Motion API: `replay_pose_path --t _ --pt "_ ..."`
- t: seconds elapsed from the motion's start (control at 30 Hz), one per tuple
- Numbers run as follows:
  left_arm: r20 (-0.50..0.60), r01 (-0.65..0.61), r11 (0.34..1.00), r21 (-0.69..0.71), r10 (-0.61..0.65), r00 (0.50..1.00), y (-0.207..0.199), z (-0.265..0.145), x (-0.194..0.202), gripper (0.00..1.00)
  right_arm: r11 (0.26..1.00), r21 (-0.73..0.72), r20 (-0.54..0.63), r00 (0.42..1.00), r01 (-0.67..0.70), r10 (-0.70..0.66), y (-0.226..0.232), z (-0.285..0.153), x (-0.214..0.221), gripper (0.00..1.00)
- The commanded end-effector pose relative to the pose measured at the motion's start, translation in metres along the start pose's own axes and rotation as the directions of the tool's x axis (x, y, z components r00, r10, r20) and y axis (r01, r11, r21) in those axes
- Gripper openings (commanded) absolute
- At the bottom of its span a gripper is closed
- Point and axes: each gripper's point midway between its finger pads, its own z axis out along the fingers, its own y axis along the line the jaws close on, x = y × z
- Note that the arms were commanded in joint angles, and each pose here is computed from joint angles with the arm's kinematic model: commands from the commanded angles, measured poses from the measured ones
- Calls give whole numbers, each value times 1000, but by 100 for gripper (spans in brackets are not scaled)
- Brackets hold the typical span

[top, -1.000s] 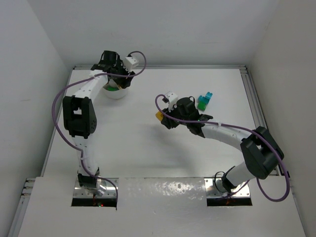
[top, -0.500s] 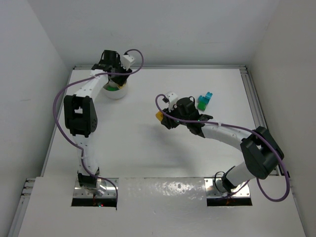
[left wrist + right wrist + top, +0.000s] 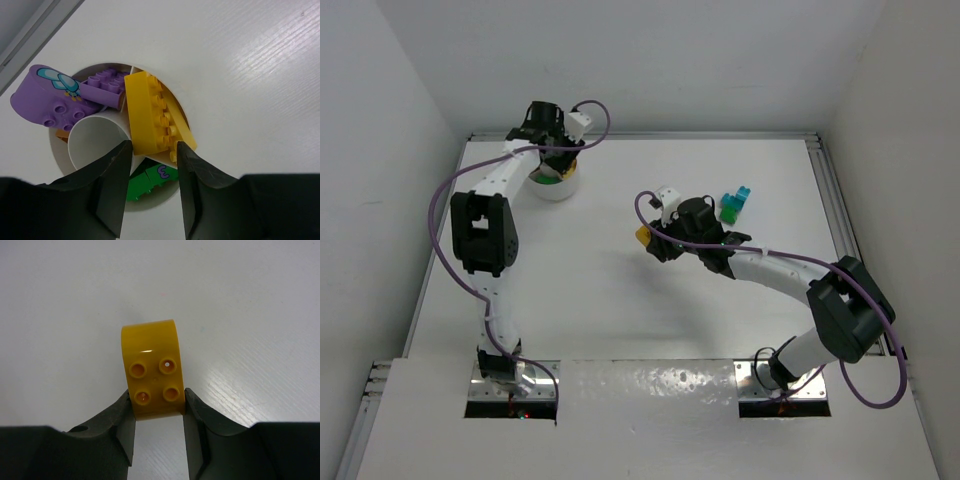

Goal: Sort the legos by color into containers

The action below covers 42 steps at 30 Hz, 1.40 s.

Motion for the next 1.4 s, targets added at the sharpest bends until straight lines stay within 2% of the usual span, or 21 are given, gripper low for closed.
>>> replay_pose_path --t 0.0,0.07,0.17,0.27,0.37,0.63,0.93,1.37 --pt "-2 12 1000 -26 -12 1000 7 3 -3 39 1000 -17 71 997 14 -12 6 -7 -25 0" --pt "-3 12 999 -30 -12 1000 9 5 -3 38 1000 -17 69 998 15 -13 5 -7 -25 0" --pt "-11 18 1000 -20 -18 1000 7 9 -2 32 1000 -14 66 998 12 -12 5 -8 -24 0" --pt "-12 21 1000 -21 -21 1000 7 9 -2 12 1000 -6 66 998 13 -13 4 -9 -24 0" --pt "7 18 999 -41 -18 1000 12 3 -8 5 1000 0 65 998 19 -19 3 -10 -23 0" --pt "79 -16 996 -87 23 997 25 -25 -34 2 1000 -3 71 997 14 -14 3 -10 -25 0" --pt "133 -3 997 -78 13 991 22 -34 -46 0 1000 -6 62 998 8 -8 4 -10 -23 0" --pt "139 -57 994 -94 69 988 26 -46 -51 0 1000 -8 71 997 16 -15 4 -11 -27 0"
